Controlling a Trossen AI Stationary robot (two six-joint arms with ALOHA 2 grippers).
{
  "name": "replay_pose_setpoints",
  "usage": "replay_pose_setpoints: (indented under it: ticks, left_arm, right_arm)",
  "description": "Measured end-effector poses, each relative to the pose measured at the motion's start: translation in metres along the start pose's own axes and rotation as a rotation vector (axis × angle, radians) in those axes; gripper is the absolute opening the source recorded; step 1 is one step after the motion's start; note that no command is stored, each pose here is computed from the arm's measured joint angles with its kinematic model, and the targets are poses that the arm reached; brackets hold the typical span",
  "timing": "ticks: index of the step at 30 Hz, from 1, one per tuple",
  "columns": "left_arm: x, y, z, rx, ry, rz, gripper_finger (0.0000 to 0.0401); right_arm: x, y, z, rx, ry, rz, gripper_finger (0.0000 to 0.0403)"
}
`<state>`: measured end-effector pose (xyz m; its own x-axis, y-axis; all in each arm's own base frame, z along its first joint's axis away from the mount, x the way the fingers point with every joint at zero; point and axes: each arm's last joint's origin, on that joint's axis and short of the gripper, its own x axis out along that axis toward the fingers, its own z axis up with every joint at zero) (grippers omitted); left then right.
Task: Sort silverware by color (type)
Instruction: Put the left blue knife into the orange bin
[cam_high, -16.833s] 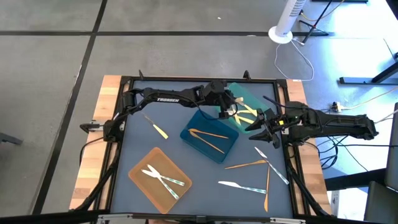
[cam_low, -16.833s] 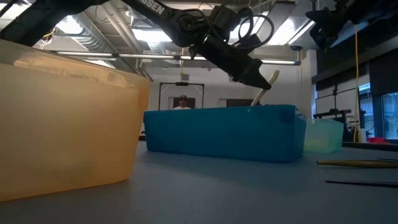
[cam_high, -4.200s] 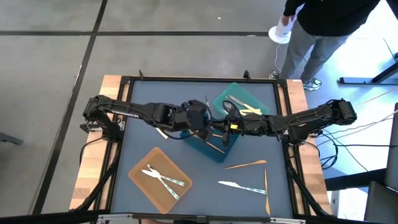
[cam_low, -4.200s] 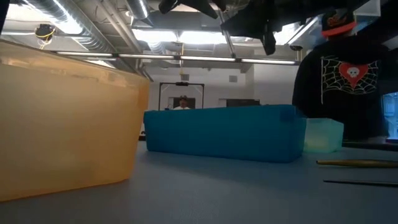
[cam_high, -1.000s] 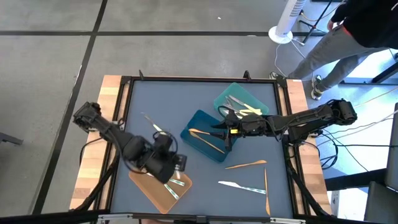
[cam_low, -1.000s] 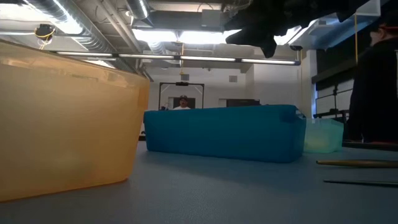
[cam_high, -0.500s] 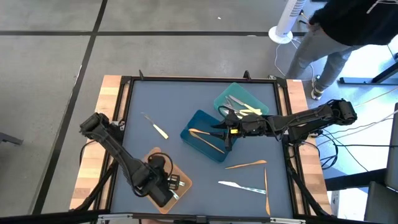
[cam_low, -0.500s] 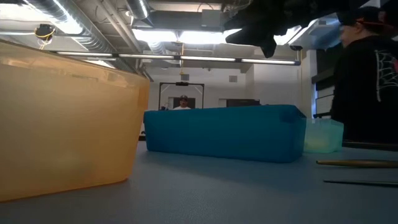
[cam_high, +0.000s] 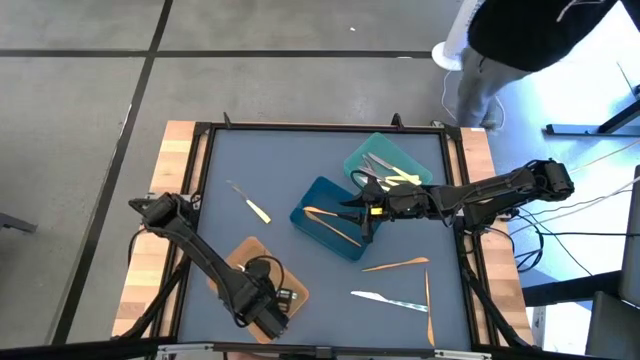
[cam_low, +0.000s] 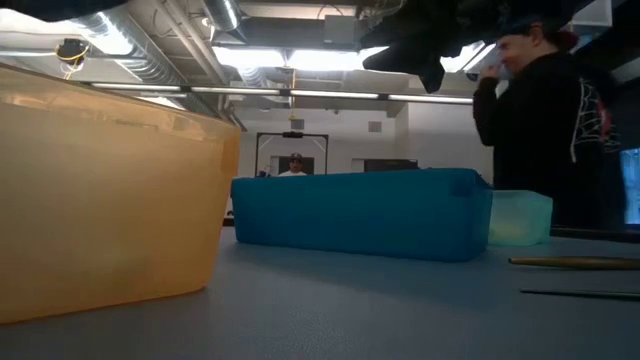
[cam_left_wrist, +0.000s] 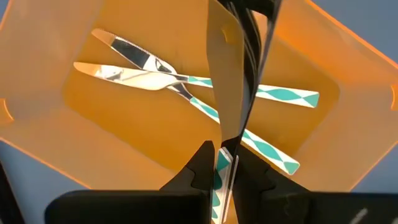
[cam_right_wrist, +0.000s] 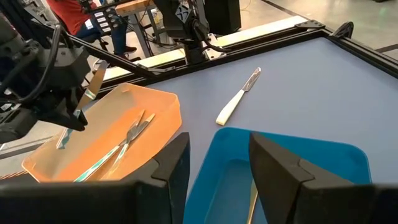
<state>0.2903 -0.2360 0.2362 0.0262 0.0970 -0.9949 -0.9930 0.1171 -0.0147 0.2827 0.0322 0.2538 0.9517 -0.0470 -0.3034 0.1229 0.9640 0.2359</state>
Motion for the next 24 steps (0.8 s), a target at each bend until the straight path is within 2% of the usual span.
replay_pose_setpoints:
  ticks: [3,16,24]
  left_arm:
    - [0.003,0.000,0.000,-0.002,-0.001,-0.002,0.0024]
    - [0.050,0.003,-0.001,-0.036,0.033,-0.020,0.0026]
    - [0.055,0.006,0.000,-0.034,0.021,-0.002,0.0045]
  right_arm:
    - [0.000,0.000,0.000,0.000,0.000,0.000,0.0150]
    - [0.000,0.000,0.000,0.000,0.002,0.000,0.0150]
    - [0.000,0.000,0.000,0.000,0.002,0.000,0.0150]
